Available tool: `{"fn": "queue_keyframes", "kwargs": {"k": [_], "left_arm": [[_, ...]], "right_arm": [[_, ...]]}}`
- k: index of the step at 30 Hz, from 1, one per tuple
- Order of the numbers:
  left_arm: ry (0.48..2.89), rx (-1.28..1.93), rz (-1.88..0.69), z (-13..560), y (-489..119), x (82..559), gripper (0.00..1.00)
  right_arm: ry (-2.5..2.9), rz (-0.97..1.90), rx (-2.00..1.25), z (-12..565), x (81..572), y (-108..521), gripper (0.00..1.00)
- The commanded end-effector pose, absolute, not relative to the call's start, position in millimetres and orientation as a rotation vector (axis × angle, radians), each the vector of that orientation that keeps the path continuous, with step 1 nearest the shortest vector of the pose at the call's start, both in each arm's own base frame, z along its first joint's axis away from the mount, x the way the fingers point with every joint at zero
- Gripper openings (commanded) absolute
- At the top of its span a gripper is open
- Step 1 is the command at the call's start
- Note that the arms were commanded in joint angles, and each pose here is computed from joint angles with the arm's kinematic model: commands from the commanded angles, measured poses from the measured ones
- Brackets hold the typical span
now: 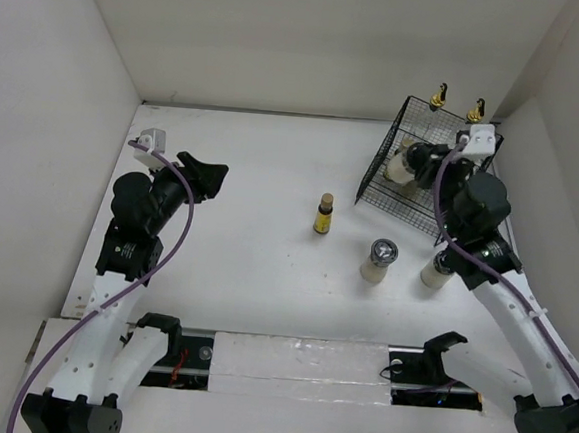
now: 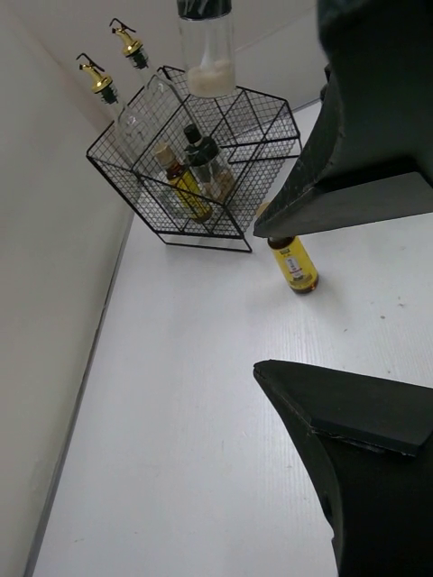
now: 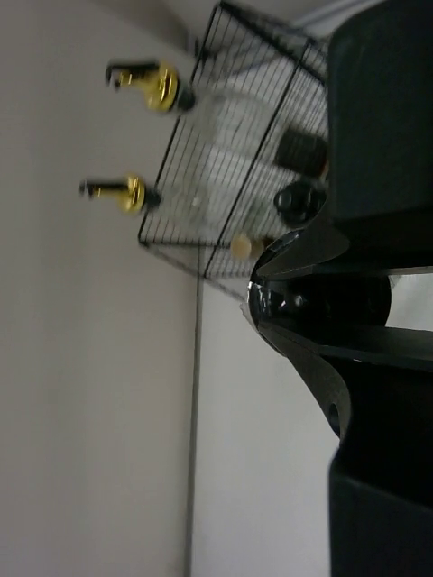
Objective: Organize the condiment bottles
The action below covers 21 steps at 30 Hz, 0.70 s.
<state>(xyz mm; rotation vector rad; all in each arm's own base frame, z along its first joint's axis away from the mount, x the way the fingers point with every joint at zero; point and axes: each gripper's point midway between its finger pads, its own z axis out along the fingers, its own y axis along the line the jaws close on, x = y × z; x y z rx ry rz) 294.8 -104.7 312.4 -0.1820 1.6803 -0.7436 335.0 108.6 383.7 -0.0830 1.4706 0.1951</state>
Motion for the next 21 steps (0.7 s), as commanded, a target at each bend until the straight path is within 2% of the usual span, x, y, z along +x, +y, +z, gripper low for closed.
{"fn": "queue_keyframes", "kwargs": {"k": [1, 11, 15, 21], "left_arm": [[1.616, -0.159, -0.76, 330.8, -105.4, 293.6, 0.53], [1.617, -0.172, -0.748, 329.6, -103.1, 295.5, 0.53], [1.63, -0.154, -0.767, 324.8, -107.5, 296.0, 0.53], [1.63, -0.153, -0.768, 326.5, -107.9, 297.5, 0.54]], "right_arm": [[1.451, 0.014, 0.071, 398.5, 350.4, 48.2, 0.01], [1.455, -0.161, 0.216, 398.8, 391.9, -46.6, 0.0], [1.416, -0.181, 0.233, 403.7, 405.2, -63.4, 0.0], [1.463, -0.167, 0.227, 377.0, 433.2, -68.1, 0.0]]}}
